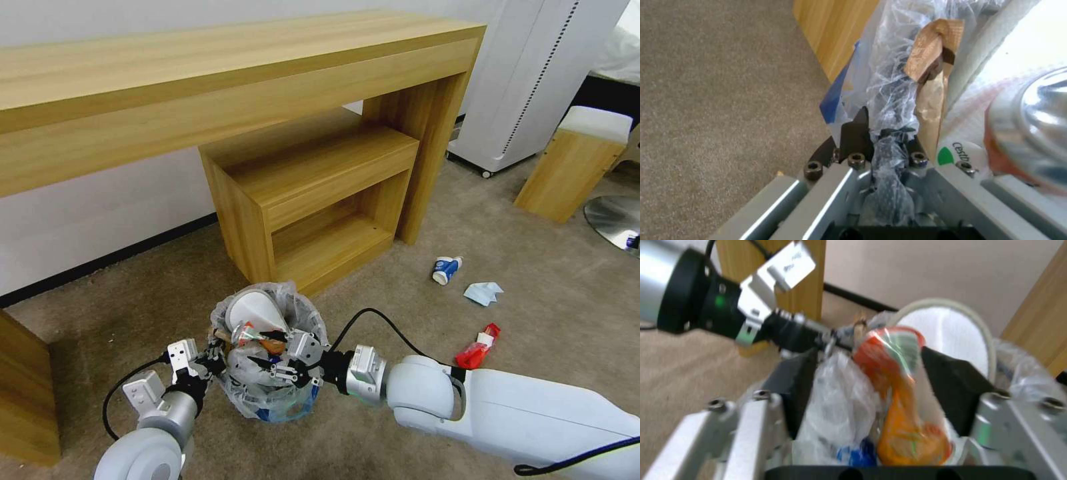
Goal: Pick up the trash bin and place the garbage on the floor into it.
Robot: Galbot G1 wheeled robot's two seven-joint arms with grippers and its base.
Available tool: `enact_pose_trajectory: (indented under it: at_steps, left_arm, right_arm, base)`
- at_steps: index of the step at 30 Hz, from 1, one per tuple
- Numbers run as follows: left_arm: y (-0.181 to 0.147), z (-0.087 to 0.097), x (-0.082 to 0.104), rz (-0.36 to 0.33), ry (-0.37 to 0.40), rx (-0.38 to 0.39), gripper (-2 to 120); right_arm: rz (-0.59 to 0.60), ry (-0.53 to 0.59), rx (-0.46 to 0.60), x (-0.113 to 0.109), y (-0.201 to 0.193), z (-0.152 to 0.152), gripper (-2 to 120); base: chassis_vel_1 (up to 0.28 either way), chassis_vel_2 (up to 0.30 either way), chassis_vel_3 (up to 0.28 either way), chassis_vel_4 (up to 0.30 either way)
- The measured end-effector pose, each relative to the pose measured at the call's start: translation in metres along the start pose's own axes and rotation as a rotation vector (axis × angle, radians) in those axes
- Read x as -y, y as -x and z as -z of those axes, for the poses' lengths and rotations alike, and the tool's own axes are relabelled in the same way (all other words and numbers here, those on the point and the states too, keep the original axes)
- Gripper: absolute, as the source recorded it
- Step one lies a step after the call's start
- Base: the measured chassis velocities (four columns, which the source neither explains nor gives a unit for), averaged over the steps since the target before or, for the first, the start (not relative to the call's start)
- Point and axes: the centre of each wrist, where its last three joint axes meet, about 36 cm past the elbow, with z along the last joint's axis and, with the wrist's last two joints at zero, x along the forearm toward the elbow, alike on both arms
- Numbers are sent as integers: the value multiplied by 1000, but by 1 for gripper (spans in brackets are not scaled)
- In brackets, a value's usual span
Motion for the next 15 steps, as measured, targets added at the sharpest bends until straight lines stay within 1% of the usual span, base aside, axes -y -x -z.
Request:
enact_pose_trajectory:
  at_steps: [1,3,4,6,7,10,11,15]
  left_arm:
    - [0,0,0,0,0,0,2]
    - [0,0,0,1,-1,-1,2]
    - [0,0,0,1,-1,-1,2]
    - [0,-1,0,0,-2,-2,2]
    - [0,-1,0,0,-2,-2,2]
    - [2,-3,-1,5,-2,-5,2]
    - [3,-3,-3,8,-2,-6,2]
    - [5,-3,-5,14,-2,-5,2]
  right_arm:
    - [0,0,0,0,0,0,63]
    - [-11,6,18,0,0,-1,73]
    - [-11,6,18,0,0,-1,73]
    - [-22,14,32,0,0,-2,85]
    - [-22,14,32,0,0,-2,85]
    - [-34,19,50,1,-1,-3,96]
    - [-37,21,54,1,-2,-3,99]
    - [-46,28,69,1,-4,-1,100]
  base:
    - [0,0,0,0]
    - [0,0,0,0]
    - [0,0,0,0]
    - [0,0,0,0]
    - [0,0,0,0]
    - [0,0,0,0]
    - [0,0,0,0]
    - [0,0,0,0]
